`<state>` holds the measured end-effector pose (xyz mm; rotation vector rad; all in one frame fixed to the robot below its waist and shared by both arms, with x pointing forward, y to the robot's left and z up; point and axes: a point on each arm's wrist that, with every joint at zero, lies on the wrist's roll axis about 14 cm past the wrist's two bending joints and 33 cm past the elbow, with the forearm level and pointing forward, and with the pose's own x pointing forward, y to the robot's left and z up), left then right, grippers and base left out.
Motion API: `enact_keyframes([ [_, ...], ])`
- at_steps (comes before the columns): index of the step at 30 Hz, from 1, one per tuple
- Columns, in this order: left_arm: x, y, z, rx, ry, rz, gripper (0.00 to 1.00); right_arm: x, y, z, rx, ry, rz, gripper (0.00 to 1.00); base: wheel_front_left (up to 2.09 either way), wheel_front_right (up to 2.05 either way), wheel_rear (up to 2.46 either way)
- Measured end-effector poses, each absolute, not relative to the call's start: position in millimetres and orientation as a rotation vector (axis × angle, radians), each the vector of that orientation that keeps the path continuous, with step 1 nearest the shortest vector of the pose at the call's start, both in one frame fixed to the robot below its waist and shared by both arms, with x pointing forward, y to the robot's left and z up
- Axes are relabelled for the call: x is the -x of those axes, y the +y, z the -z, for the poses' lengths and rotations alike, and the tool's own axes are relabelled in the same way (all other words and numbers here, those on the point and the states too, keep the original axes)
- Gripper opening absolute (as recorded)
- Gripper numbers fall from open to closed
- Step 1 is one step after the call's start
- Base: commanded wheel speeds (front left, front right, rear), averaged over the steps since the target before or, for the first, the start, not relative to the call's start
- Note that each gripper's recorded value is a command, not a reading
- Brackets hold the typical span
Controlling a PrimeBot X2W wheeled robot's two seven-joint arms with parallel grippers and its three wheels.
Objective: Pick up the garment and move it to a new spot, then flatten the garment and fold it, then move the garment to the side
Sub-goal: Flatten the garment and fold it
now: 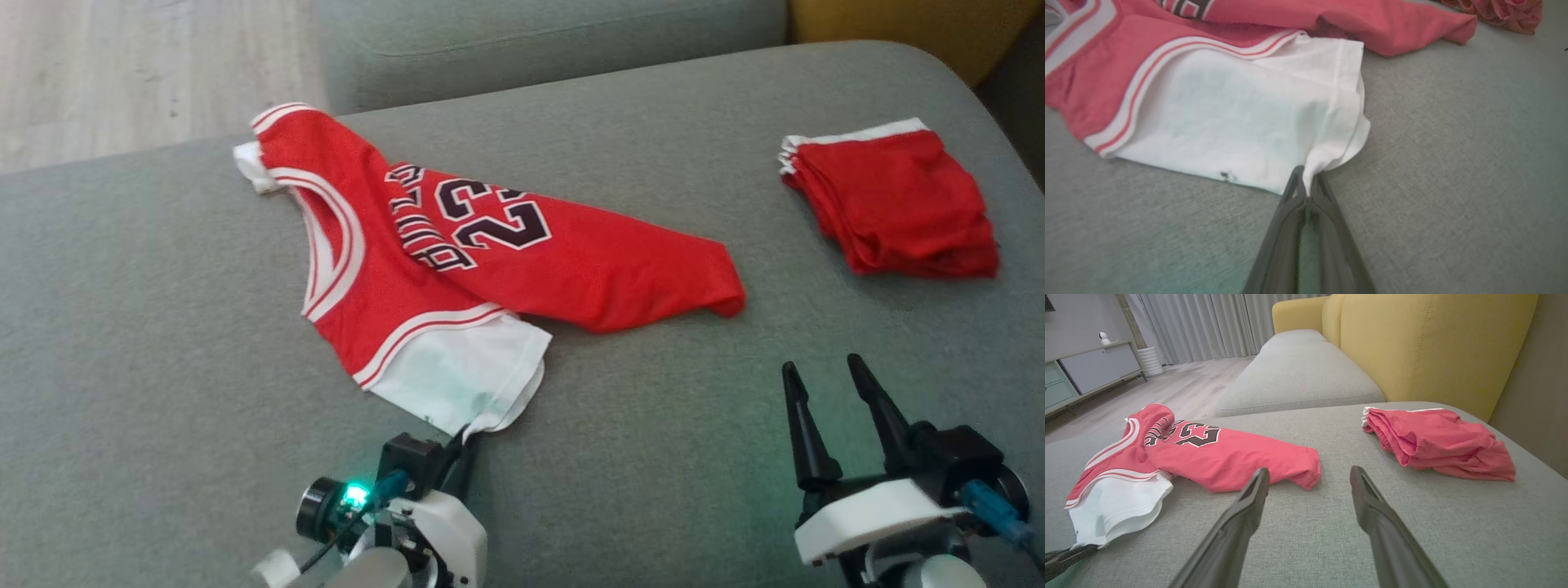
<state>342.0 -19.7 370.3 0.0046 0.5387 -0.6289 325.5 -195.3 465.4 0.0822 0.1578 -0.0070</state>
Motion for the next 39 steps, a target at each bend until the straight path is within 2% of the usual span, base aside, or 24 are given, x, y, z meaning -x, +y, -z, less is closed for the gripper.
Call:
enact_keyframes([
  [6, -361.7, 9.8, -399.3, 0.037, 0.389, 0.507, 0.0, -332.6, -194.0, -469.4, -0.079, 0.143, -0.006, 1.0, 0.0, 0.0, 0.0],
  [12, -367.1, 77.2, -431.2, 0.053, 0.255, 0.312, 0.0, -338.0, -193.0, -471.7, -0.073, 0.134, -0.017, 1.0, 0.0, 0.0, 0.0],
  [21, -315.0, 134.2, -428.9, 0.094, 0.28, 0.127, 0.0, -330.4, -186.8, -464.7, -0.06, 0.158, -0.043, 1.0, 0.0, 0.0, 0.0],
  [27, -297.7, 156.7, -417.8, 0.118, 0.329, 0.041, 0.0, -331.1, -190.1, -467.0, -0.057, 0.152, -0.035, 1.0, 0.0, 0.0, 0.0],
  [32, -293.7, 156.1, -414.4, 0.138, 0.342, 0.034, 0.0, -330.3, -190.7, -468.5, -0.058, 0.147, -0.033, 1.0, 0.0, 0.0, 0.0],
  [33, -294.0, 155.0, -415.4, 0.142, 0.337, 0.034, 0.12, -330.2, -190.7, -468.9, -0.058, 0.146, -0.033, 1.0, 0.0, 0.0, 0.0],
  [34, -294.4, 153.0, -416.8, 0.149, 0.329, 0.036, 0.49, -330.2, -190.5, -469.2, -0.058, 0.145, -0.033, 1.0, 0.0, 0.0, 0.0],
  [35, -294.4, 150.0, -417.8, 0.158, 0.325, 0.041, 1.0, -330.1, -190.2, -469.7, -0.058, 0.143, -0.034, 1.0, 0.0, 0.0, 0.0],
  [39, -295.3, 139.5, -423.4, 0.188, 0.3, 0.069, 1.0, -329.8, -188.5, -470.3, -0.058, 0.141, -0.039, 1.0, 0.0, 0.0, 0.0],
])
